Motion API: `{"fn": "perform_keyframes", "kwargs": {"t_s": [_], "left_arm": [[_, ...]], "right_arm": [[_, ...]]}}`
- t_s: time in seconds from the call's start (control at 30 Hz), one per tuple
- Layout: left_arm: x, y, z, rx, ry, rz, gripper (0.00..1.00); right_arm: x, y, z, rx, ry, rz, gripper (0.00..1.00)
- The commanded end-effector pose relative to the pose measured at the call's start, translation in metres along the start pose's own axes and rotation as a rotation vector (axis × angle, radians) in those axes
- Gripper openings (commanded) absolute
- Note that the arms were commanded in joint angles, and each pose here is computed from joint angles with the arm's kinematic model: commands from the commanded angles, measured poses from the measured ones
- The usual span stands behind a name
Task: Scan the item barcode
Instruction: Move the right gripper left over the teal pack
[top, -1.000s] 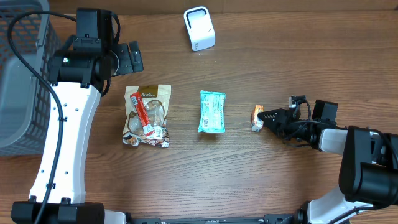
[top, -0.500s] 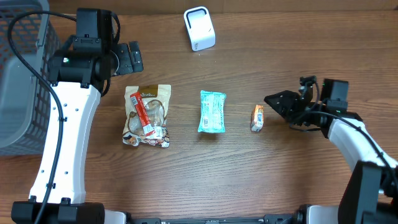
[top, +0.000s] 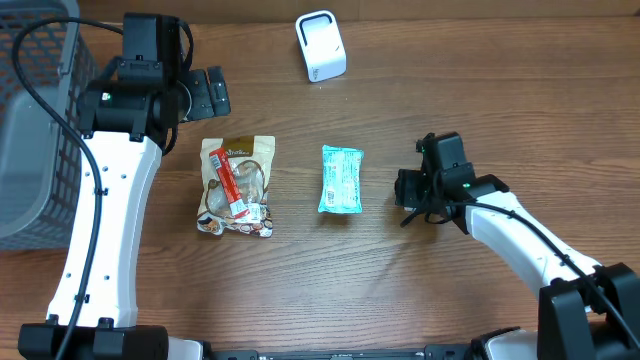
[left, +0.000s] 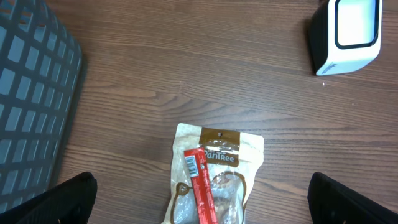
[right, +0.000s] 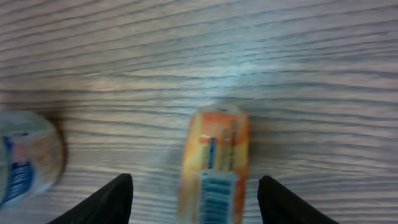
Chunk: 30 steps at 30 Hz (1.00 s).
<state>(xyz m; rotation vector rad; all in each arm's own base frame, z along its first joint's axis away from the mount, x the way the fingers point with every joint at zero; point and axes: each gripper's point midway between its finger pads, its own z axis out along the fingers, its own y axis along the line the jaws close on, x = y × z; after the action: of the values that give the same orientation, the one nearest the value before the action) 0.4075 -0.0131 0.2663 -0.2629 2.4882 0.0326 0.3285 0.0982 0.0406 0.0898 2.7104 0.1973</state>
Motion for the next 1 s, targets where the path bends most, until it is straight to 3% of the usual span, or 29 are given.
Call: {"fn": "perform_keyframes", "kwargs": {"t_s": [0.0,0.07,0.1,0.13,0.2,0.23,0.27,0.3,0.37,0.43,0.53,0.7,0.97], "left_arm": [[-0.004,0.001,-0.003,-0.006,-0.014,-0.016,1.00],[-0.005,0.001,-0.003,-0.007,-0.014,-0.016,1.00],[-0.004,0.001,-0.003,-0.006,-0.014,-0.016,1.00],[-0.004,0.001,-0.003,-0.006,-0.014,-0.016,1.00],[-0.004,0.001,-0.003,-0.006,-0.014,-0.016,1.00],[-0.004,0.001,-0.003,-0.006,-0.014,-0.016,1.00],[-0.004,0.001,-0.003,-0.006,-0.014,-0.016,1.00],[-0.004,0.001,-0.003,-0.006,-0.014,-0.016,1.00],[-0.004,0.001,-0.003,-0.006,-0.014,-0.016,1.00],[-0.004,0.001,-0.003,-0.006,-0.014,-0.016,1.00],[-0.004,0.001,-0.003,-0.006,-0.014,-0.016,1.00],[-0.004,0.001,-0.003,-0.006,-0.014,-0.016,1.00],[-0.004,0.001,-0.003,-0.006,-0.014,-0.016,1.00]], "right_arm": [[-0.002,-0.015,0.007,0.092,-0.007,-0.007,0.65],[0.001,-0.016,0.009,0.095,0.001,-0.006,0.64],[0.001,-0.016,0.009,0.095,0.002,-0.006,0.57],[0.001,-0.016,0.009,0.095,0.001,-0.006,0.49],[0.000,-0.015,0.009,0.093,-0.001,-0.006,0.16],[0.000,-0.015,0.009,0.094,-0.001,-0.006,0.06],[0.000,-0.015,0.009,0.093,-0.001,-0.006,0.05],[0.000,-0.015,0.009,0.093,-0.001,-0.006,0.07],[0.000,-0.015,0.009,0.093,-0.003,-0.007,0.47],[-0.002,-0.015,0.009,0.091,-0.010,-0.007,0.63],[-0.010,-0.012,0.006,0.089,-0.025,-0.010,0.69],[-0.033,-0.004,-0.008,0.079,-0.055,-0.050,0.71],[-0.096,0.039,-0.087,-0.035,-0.073,-0.063,0.70]]}}
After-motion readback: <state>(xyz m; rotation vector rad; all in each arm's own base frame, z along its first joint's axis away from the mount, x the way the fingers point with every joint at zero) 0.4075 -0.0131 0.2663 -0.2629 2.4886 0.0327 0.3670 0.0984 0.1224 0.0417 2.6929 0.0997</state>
